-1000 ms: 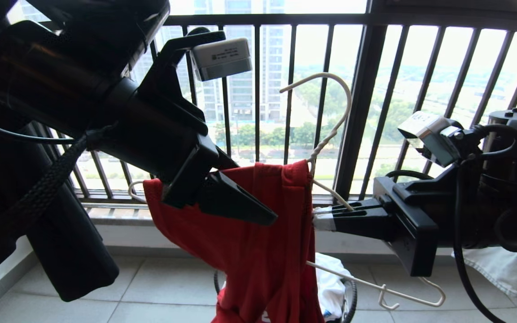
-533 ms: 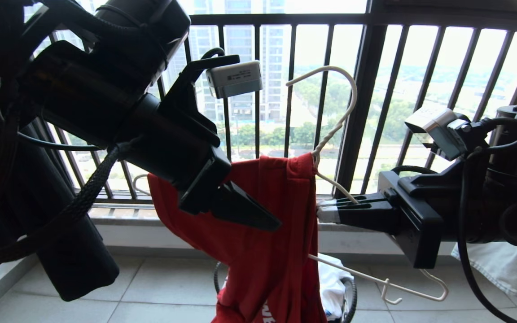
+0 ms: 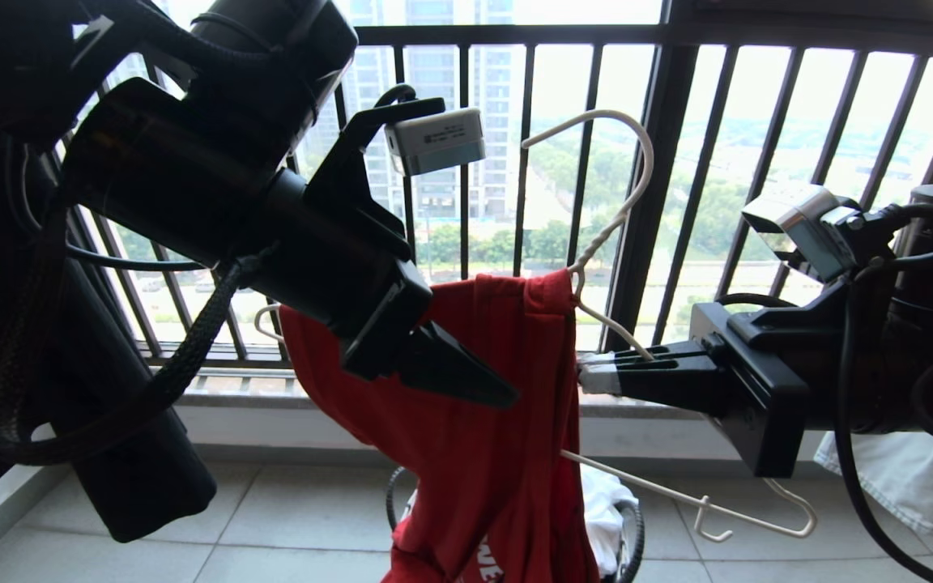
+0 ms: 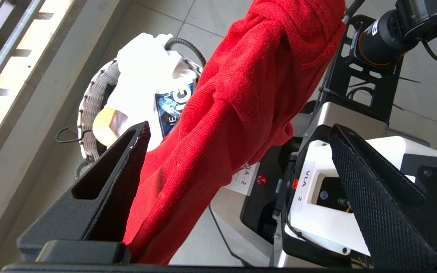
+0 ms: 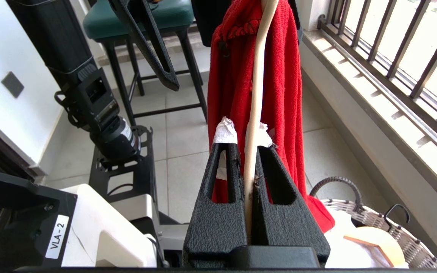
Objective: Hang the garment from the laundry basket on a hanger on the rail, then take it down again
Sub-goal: Hang the clothes on the clothes rack
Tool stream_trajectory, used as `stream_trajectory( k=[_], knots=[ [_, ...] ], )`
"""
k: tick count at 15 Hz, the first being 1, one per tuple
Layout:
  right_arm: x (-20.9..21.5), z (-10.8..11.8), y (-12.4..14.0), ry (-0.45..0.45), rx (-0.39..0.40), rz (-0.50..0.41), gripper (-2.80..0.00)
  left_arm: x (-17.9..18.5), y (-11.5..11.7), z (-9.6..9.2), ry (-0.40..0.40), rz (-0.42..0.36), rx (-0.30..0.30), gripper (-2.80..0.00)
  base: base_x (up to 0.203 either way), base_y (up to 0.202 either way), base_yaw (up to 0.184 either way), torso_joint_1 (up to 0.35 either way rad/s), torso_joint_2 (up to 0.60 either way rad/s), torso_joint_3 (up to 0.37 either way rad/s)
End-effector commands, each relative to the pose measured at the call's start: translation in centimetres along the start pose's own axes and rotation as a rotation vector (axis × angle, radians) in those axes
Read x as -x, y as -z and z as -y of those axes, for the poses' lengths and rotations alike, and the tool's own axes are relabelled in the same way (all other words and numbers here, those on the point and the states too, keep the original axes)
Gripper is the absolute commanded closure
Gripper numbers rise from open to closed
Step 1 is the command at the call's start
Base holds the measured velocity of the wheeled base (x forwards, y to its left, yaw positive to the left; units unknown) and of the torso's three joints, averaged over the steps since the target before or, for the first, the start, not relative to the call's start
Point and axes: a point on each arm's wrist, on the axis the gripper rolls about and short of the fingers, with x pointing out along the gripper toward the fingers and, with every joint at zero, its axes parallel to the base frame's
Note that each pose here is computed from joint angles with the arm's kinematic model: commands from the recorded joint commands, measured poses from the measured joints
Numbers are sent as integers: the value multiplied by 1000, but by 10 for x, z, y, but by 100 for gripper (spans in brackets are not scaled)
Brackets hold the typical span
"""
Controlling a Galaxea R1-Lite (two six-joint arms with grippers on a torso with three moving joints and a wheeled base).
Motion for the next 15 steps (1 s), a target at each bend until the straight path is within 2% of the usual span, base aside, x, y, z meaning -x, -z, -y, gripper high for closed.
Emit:
stream_trajectory(
  k=[1,12,13,15],
  knots=[
    [0,0,0,-5,2,2,0,0,-1,0,0,6,-3,-280,0,0,0,0,0,0],
    [0,0,-1,-5,5,5,0,-2,-2,3,8,5,-17,-280,0,0,0,0,0,0],
    [0,0,-2,-4,6,6,0,-2,-1,3,9,3,-16,0,0,0,0,0,0,0],
    [0,0,-2,-5,6,6,0,-2,-2,3,8,5,-17,0,0,0,0,0,0,0]
  ],
)
